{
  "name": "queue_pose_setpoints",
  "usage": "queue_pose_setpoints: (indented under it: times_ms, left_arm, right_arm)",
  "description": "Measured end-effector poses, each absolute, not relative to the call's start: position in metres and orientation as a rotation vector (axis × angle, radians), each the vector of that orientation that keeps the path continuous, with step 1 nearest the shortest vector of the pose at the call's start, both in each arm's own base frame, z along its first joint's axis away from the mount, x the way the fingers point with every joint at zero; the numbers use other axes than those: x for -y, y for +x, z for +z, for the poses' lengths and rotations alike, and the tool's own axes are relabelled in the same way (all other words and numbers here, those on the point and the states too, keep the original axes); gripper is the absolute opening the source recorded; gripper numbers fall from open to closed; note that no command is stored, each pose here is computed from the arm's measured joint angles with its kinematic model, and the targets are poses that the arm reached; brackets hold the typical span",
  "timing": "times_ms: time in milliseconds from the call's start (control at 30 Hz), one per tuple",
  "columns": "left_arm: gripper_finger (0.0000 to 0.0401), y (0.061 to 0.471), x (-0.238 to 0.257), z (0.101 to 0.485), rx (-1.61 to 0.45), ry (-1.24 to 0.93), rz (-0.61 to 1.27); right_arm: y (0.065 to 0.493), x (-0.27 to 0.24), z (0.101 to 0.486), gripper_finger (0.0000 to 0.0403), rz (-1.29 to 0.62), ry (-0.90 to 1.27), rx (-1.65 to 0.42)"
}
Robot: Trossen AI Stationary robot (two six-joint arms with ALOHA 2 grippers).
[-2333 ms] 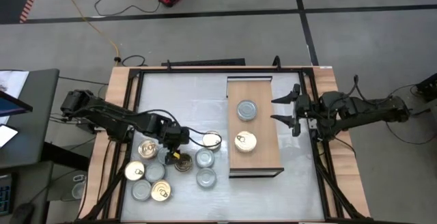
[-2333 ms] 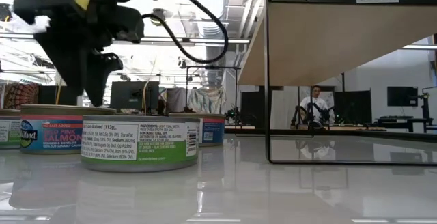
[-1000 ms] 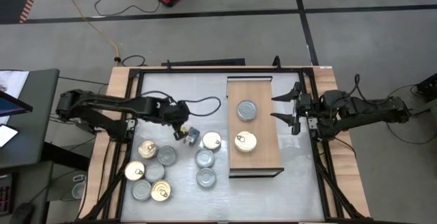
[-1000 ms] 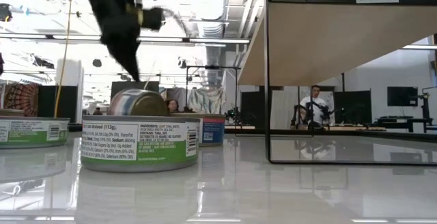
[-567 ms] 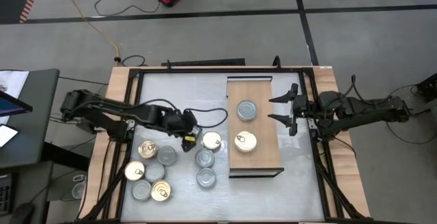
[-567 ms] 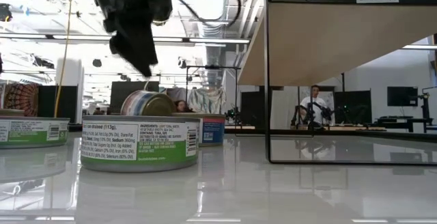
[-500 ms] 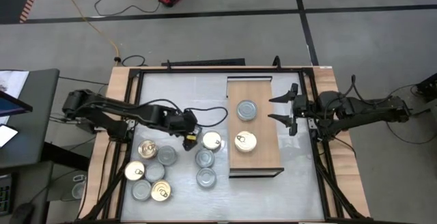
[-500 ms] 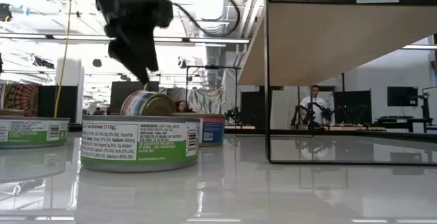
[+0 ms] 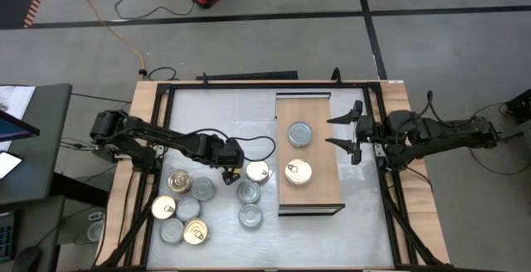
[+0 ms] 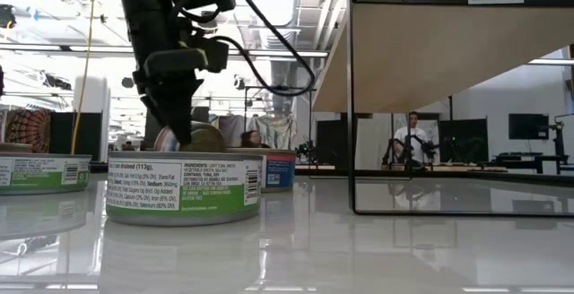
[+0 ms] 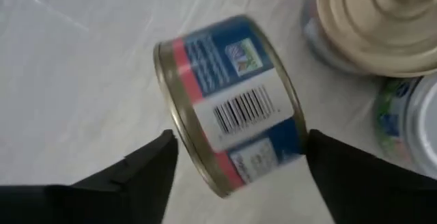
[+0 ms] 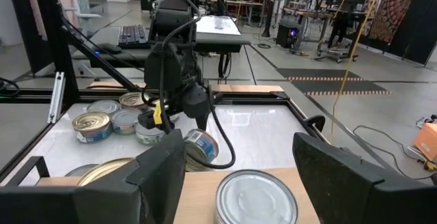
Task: Stack canned seafood by type on shelf
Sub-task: Stack the blue tuna can on top of the blue tuna can
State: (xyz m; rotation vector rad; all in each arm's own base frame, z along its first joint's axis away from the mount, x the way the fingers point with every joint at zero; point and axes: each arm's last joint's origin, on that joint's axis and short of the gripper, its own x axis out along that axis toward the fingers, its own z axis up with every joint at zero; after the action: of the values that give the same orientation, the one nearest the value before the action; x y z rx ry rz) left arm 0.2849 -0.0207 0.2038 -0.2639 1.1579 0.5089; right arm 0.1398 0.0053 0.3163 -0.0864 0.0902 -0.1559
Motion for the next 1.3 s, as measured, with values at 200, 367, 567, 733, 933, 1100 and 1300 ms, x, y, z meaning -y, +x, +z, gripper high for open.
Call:
queue_pose_setpoints:
  times_ms: [200,367,567,733,933,1100,1300]
  left_arm:
    - [0.0196,0.285,0.018,0.205,-1.127,-0.178,0.568]
    - [0.0185,0.285,0.017,0.205,-1.132,-0.118,0.554]
    - [0.0191,0.285,0.018,0.205,-1.143,-0.097,0.543]
    - [0.0189,0.284,0.018,0.205,-1.148,-0.074,0.535]
    - [0.0189,0.281,0.018,0.212,-1.134,-0.082,0.499]
    - [0.0189,0.270,0.022,0.236,-1.056,-0.123,0.443]
    - [0.0188,0.256,0.029,0.282,-0.895,-0.112,0.358]
  right_arm:
    - [0.140,-0.005,0.316,0.0295,-0.156,-0.086,-0.090]
    - [0.140,-0.005,0.316,0.0295,-0.156,-0.086,-0.091]
    - [0.140,-0.005,0.316,0.0295,-0.155,-0.086,-0.091]
    - [0.140,-0.005,0.316,0.0295,-0.156,-0.085,-0.091]
    - [0.140,-0.005,0.316,0.0295,-0.156,-0.083,-0.091]
    - [0.140,-0.005,0.316,0.0295,-0.156,-0.084,-0.095]
    - [0.140,-0.005,0.316,0.0295,-0.156,-0.084,-0.092]
